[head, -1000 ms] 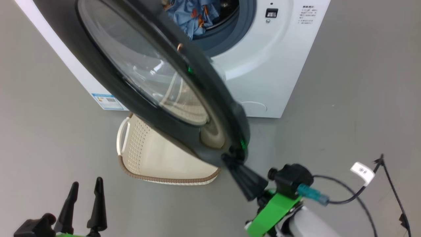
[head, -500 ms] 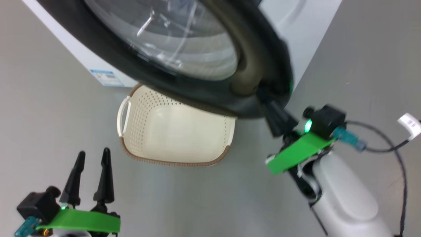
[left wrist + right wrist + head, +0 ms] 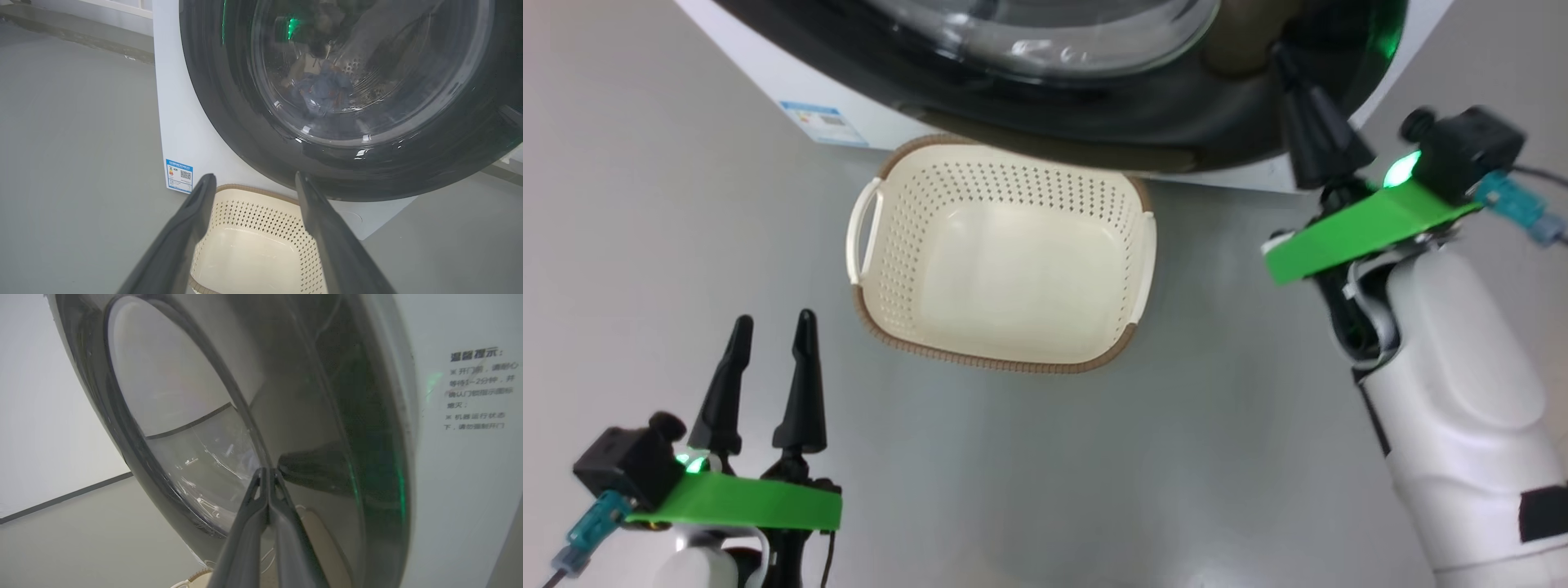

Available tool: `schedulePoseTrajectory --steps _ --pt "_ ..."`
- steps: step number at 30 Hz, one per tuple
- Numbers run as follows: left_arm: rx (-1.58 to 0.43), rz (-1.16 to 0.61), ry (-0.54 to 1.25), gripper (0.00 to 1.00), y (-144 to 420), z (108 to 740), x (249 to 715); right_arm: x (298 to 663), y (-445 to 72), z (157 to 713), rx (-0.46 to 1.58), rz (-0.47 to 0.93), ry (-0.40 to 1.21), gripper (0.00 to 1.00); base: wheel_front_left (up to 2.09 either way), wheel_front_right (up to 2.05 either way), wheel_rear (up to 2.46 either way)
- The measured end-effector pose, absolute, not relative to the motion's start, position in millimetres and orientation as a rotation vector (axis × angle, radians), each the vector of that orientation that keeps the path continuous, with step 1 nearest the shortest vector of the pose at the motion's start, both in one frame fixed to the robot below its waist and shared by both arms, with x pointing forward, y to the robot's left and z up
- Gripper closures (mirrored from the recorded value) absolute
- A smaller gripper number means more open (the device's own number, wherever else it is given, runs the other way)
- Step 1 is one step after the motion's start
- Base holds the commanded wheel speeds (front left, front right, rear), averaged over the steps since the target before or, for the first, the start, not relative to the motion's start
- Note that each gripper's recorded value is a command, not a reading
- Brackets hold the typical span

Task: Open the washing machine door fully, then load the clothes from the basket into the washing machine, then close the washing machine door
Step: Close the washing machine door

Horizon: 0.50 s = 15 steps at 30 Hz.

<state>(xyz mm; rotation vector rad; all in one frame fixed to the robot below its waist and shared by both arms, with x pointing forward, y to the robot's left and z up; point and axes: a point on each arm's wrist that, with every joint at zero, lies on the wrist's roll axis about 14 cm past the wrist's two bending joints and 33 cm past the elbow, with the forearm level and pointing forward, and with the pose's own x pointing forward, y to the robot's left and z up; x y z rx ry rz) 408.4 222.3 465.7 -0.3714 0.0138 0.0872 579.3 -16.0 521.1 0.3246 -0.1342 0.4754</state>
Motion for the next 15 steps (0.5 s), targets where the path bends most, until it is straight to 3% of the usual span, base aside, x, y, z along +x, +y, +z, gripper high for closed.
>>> schedulePoseTrajectory --steps 15 --pt "-0.368 0.099 0.02 0.0 225 460 419 630 -24 534 0.372 0.404 -0.202 1.0 0.0 0.0 0.0"
